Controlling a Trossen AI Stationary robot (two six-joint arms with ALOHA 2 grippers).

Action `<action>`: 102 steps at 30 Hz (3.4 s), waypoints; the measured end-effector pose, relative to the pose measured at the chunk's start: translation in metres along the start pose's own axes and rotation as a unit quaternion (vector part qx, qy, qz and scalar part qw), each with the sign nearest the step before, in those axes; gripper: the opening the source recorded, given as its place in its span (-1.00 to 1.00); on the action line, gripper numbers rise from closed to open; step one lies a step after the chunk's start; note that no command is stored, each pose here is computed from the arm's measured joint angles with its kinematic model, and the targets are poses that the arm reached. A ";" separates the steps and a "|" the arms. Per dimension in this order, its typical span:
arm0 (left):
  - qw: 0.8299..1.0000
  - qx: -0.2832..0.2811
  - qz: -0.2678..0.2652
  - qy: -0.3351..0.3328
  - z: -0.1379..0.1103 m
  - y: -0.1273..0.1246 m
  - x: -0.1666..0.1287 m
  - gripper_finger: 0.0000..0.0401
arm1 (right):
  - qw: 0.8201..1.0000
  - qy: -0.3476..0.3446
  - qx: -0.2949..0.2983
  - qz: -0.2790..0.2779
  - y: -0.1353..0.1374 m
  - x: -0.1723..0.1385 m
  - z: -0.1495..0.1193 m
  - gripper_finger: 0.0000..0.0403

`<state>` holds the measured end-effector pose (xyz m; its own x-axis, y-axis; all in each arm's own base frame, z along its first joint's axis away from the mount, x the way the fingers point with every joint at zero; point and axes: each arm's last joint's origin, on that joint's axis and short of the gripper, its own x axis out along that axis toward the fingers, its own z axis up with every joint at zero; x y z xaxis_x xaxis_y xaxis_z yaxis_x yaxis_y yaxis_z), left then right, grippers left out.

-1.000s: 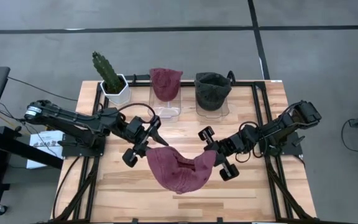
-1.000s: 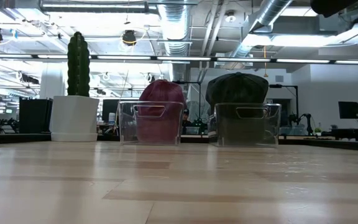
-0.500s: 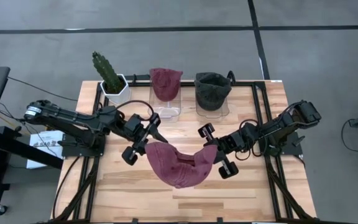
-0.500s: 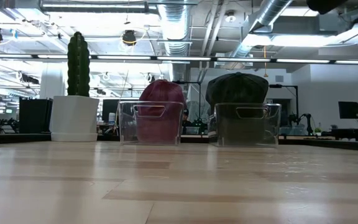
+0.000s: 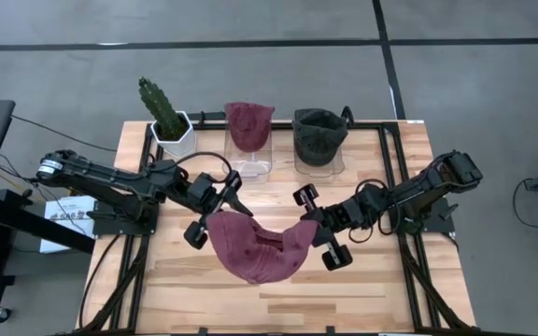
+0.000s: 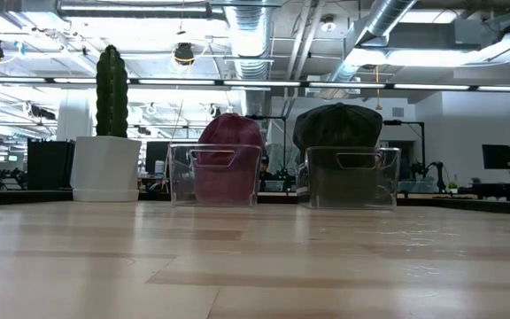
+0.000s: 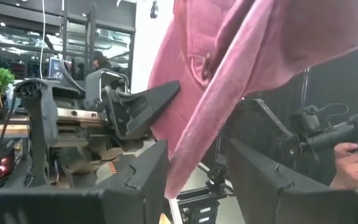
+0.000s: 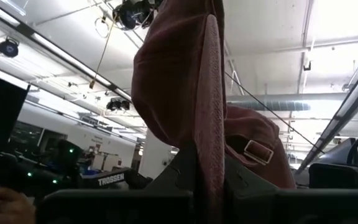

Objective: Pick & Place hat
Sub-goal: Put the red cap into the transparent bin

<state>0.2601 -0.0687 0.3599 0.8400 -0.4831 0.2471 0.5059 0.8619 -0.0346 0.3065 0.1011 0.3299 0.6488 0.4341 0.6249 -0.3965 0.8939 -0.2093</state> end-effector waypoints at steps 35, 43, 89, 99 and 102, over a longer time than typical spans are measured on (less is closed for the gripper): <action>1.000 -0.005 0.027 0.003 0.025 -0.016 -0.025 -0.94 | 0.989 0.140 -0.010 -0.045 -0.016 -0.003 0.004 0.17; 0.996 -0.010 0.066 0.055 0.030 -0.041 -0.045 -0.94 | 0.969 0.225 -0.030 -0.093 -0.021 -0.015 0.039 0.37; 0.983 -0.078 0.082 0.145 -0.061 -0.068 -0.065 -0.94 | 0.935 0.347 -0.063 -0.049 0.001 0.014 0.004 -0.18; 0.983 -0.077 0.082 0.144 -0.060 -0.068 -0.064 -0.85 | 0.928 0.358 -0.080 -0.062 0.002 0.028 0.023 -0.98; 0.984 -0.069 0.081 0.145 -0.060 -0.068 -0.064 -0.72 | 0.924 0.366 -0.085 -0.073 -0.005 0.032 0.029 -0.99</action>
<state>0.1833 -0.1054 0.2881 0.9226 -0.3813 -0.0581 0.3651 0.9120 -0.1869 0.3103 0.1074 0.3733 0.9772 0.2123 -0.0066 -0.2034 0.9263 -0.3170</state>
